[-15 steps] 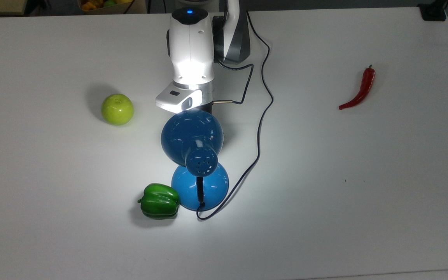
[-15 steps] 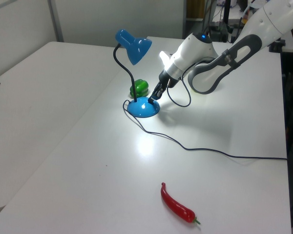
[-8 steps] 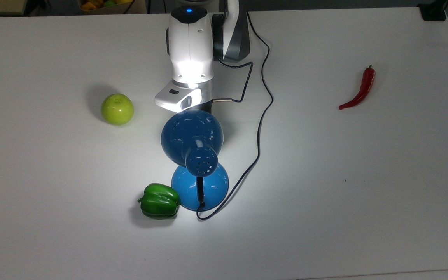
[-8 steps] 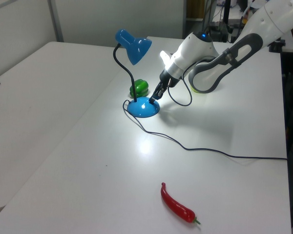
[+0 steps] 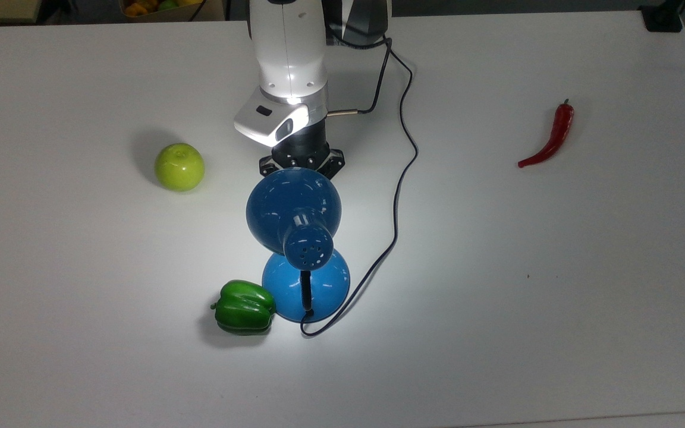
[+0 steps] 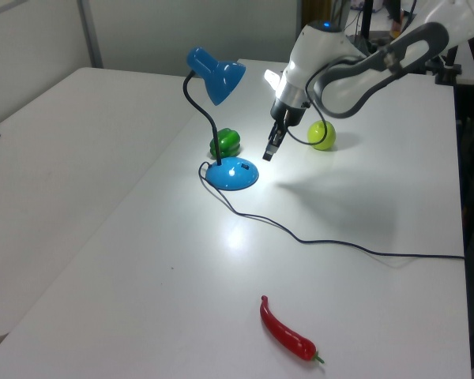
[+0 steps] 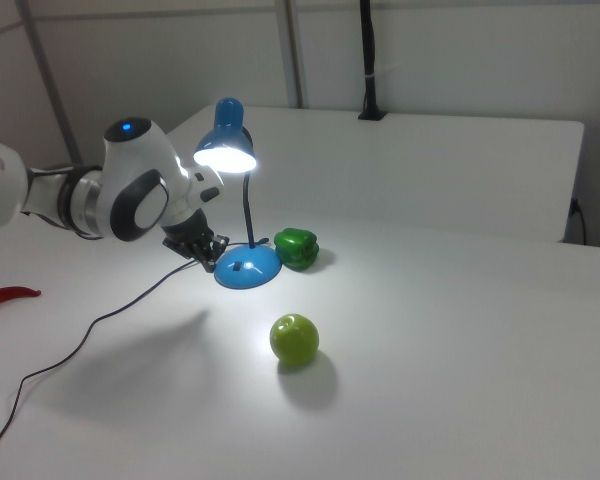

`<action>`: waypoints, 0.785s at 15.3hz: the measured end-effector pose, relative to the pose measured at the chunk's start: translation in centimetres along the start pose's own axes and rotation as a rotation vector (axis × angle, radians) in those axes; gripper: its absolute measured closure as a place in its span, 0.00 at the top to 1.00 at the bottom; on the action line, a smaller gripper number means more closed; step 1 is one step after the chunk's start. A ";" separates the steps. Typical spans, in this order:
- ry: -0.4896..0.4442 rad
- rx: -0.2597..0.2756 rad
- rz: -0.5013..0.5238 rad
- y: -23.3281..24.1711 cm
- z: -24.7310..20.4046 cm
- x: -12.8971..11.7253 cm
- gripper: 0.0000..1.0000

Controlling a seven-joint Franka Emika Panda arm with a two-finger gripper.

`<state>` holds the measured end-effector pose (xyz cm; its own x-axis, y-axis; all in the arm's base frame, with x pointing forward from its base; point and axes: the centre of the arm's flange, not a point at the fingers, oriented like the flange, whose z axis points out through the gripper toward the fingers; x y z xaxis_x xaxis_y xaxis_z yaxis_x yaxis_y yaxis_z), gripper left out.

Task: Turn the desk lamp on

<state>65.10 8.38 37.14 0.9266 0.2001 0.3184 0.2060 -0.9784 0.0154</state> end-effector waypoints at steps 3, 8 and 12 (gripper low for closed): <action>-0.128 0.026 -0.001 -0.3 -3.8 -1.1 0.11; -0.246 0.059 -0.005 -0.6 -12.5 -3.0 0.55; -0.301 0.076 -0.009 -0.7 -19.1 -3.8 0.99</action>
<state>55.40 7.34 54.01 0.9738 0.2262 0.0229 0.2272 -0.9721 -0.0576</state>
